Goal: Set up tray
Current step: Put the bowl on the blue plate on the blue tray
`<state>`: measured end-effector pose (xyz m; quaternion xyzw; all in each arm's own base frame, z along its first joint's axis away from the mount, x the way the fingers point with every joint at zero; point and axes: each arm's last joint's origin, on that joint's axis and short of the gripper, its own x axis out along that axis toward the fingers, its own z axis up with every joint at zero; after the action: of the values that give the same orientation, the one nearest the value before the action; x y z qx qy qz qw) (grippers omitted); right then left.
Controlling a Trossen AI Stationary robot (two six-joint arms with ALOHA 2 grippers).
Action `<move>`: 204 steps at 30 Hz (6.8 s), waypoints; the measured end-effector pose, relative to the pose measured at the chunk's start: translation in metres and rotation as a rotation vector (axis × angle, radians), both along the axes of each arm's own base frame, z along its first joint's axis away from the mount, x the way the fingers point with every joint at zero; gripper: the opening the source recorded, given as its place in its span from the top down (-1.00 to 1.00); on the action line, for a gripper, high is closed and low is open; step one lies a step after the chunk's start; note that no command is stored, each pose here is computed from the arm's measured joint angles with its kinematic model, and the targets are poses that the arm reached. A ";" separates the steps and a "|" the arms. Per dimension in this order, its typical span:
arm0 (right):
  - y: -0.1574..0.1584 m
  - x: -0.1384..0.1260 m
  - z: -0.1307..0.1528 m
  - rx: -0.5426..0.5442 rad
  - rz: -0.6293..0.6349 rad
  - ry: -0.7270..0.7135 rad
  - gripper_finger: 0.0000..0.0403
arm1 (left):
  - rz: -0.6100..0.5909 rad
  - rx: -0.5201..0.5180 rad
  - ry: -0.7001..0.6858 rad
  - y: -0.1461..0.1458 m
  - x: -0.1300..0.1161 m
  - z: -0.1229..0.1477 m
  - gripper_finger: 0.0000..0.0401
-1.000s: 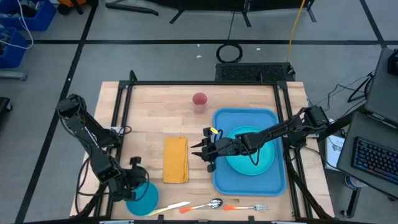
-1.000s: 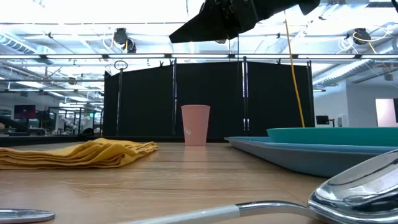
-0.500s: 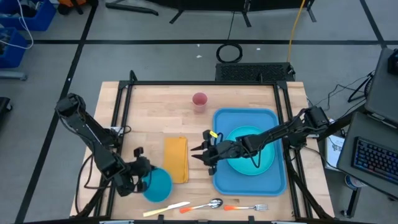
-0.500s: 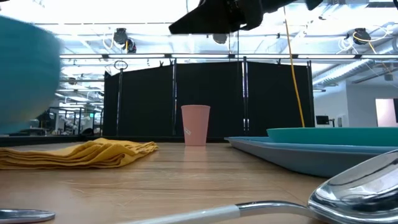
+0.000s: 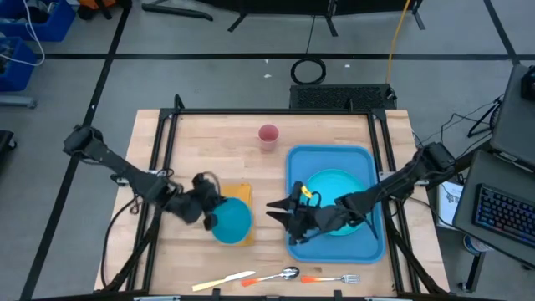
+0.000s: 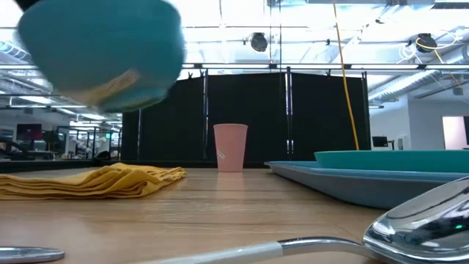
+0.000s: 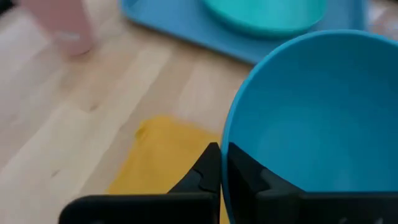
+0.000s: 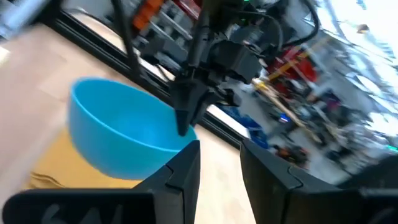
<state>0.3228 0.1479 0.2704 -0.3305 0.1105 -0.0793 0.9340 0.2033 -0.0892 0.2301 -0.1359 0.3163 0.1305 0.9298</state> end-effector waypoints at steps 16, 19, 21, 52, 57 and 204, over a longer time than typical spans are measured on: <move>0.028 -0.020 0.011 -0.100 -0.173 -0.075 0.48 | -0.016 -0.228 -0.124 0.100 0.049 0.003 0.96; 0.033 -0.023 0.013 -0.094 -0.154 -0.097 0.51 | -0.042 -0.259 -0.156 0.109 0.056 0.000 0.96; 0.036 -0.025 0.014 -0.101 -0.146 -0.101 0.54 | -0.056 -0.269 -0.165 0.113 0.061 -0.003 0.96; 0.092 -0.084 0.030 -0.104 -0.088 -0.144 0.98 | -0.181 -0.225 0.015 0.155 0.229 0.009 0.96; 0.104 -0.096 0.034 -0.080 -0.038 -0.170 0.99 | -0.185 -0.215 0.009 0.160 0.250 0.006 0.96; 0.114 -0.125 0.017 0.084 -0.297 -0.191 1.00 | -0.105 0.205 0.479 0.147 0.249 0.003 0.33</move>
<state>0.1981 0.2622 0.2876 -0.2623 0.0722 -0.2426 0.9312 0.4523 0.0581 0.2328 0.0101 0.5189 0.1419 0.8429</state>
